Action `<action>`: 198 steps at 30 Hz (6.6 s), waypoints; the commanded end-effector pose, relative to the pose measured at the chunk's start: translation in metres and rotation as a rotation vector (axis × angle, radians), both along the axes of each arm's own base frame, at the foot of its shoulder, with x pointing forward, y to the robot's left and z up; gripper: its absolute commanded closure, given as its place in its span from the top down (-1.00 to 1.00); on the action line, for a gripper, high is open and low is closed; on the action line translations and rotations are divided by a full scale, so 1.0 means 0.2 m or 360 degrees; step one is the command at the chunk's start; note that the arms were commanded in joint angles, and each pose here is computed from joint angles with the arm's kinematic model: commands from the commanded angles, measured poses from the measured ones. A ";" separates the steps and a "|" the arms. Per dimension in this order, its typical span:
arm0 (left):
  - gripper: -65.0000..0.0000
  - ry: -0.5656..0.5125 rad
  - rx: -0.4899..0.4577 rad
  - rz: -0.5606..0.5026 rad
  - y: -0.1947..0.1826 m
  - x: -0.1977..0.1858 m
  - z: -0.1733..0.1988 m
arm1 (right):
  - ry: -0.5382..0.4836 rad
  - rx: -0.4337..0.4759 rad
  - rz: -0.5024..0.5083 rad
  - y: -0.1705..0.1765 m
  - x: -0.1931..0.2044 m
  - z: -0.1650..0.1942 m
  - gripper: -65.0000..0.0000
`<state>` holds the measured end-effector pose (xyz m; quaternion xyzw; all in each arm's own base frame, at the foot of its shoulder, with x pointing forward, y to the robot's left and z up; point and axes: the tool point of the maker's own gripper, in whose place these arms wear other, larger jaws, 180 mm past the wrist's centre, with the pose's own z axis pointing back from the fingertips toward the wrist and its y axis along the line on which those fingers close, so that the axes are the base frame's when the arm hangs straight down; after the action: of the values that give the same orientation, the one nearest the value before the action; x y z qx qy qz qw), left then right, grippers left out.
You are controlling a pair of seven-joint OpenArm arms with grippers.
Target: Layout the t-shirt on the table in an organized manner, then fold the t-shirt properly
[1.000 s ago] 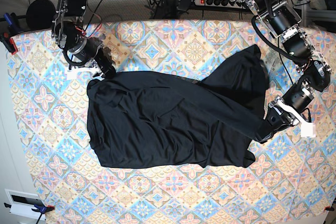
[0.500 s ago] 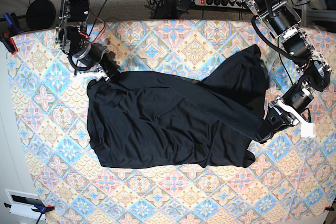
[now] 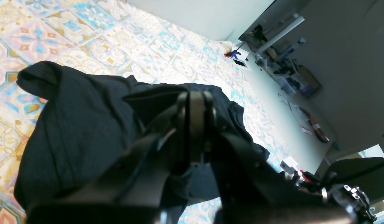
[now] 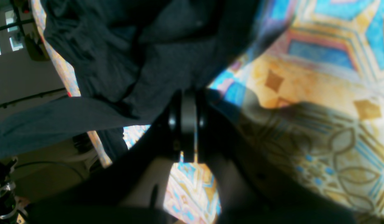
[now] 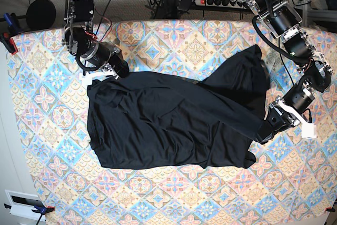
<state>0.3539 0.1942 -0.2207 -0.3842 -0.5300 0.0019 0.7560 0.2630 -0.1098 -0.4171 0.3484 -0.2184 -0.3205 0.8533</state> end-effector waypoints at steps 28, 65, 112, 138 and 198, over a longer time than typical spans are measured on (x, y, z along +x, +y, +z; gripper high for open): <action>-1.00 -0.0117 -0.0017 0.0098 0.11 0.01 0.11 | -0.0607 -0.0083 0.0100 0.06 0.14 0.62 -1.00; -1.00 0.0023 0.0075 0.0051 0.13 -0.08 0.00 | 0.0105 -0.0063 0.0106 0.05 -0.65 0.15 -1.00; -1.00 0.0094 0.0019 0.0171 0.27 -0.21 -0.07 | -0.0266 -0.0657 0.0338 -0.06 0.51 0.19 -1.00; -1.00 0.0251 0.0069 0.0235 0.33 -0.31 -0.21 | -0.0284 -0.0815 0.0277 -0.14 0.62 0.19 -1.00; 0.18 0.0500 0.0151 0.0290 0.38 -0.36 -0.43 | -0.0204 0.0158 -0.0604 -0.52 0.44 0.16 0.06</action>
<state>0.2736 0.2665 -0.3223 -0.2960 -0.4121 0.1158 0.8539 0.3405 -0.2107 -0.4020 0.3506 -0.2969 -0.4747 0.7507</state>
